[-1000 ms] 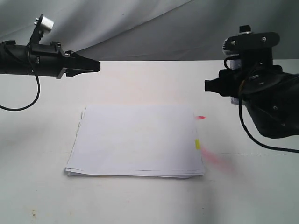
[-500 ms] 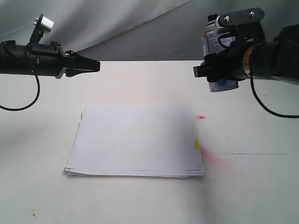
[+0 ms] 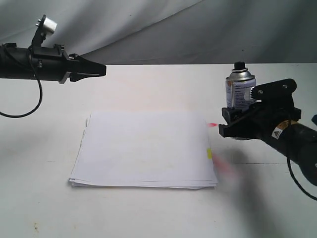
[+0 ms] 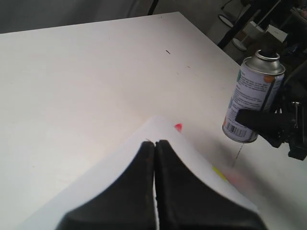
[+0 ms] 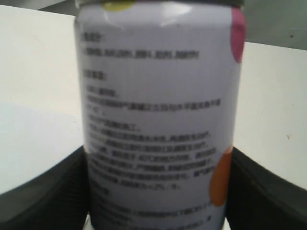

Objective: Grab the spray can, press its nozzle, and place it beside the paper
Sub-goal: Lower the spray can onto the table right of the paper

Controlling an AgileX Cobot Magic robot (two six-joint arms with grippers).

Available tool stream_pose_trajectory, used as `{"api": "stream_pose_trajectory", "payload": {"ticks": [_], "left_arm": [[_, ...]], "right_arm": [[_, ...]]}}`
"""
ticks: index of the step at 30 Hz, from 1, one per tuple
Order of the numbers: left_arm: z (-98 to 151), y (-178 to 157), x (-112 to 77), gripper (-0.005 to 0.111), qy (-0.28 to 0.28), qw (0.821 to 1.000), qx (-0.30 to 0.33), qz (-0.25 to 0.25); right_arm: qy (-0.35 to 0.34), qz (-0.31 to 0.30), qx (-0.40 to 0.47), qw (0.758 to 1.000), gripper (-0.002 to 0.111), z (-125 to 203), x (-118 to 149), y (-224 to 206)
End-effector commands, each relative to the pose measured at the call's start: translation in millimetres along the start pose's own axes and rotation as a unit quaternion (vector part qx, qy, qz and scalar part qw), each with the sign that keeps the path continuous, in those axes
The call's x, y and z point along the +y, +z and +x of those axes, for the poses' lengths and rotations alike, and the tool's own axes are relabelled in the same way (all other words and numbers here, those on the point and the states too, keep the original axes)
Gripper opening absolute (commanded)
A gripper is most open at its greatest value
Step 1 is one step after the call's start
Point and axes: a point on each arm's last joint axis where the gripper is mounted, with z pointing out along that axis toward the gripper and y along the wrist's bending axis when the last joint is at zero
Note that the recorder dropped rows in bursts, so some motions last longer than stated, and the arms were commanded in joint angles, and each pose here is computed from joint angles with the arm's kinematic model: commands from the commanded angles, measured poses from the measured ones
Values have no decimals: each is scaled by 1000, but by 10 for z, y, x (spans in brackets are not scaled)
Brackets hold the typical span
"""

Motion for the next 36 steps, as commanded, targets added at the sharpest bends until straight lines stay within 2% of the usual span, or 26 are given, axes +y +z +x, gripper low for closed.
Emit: {"api": "stream_pose_trajectory", "payload": {"ticks": [1, 14, 23, 36], "left_arm": [[-28, -13, -24, 0, -3, 1000, -8, 1], [-28, -13, -24, 0, -3, 1000, -8, 1], [-28, -13, -24, 0, -3, 1000, -8, 1], [-28, -13, -24, 0, -3, 1000, -8, 1]], "right_arm": [[13, 28, -84, 996, 0, -33, -66, 73], [2, 49, -120, 992, 0, 227, -96, 211], [-4, 56, -74, 996, 0, 502, -105, 296], [-25, 48, -70, 996, 0, 524, -89, 303]]}}
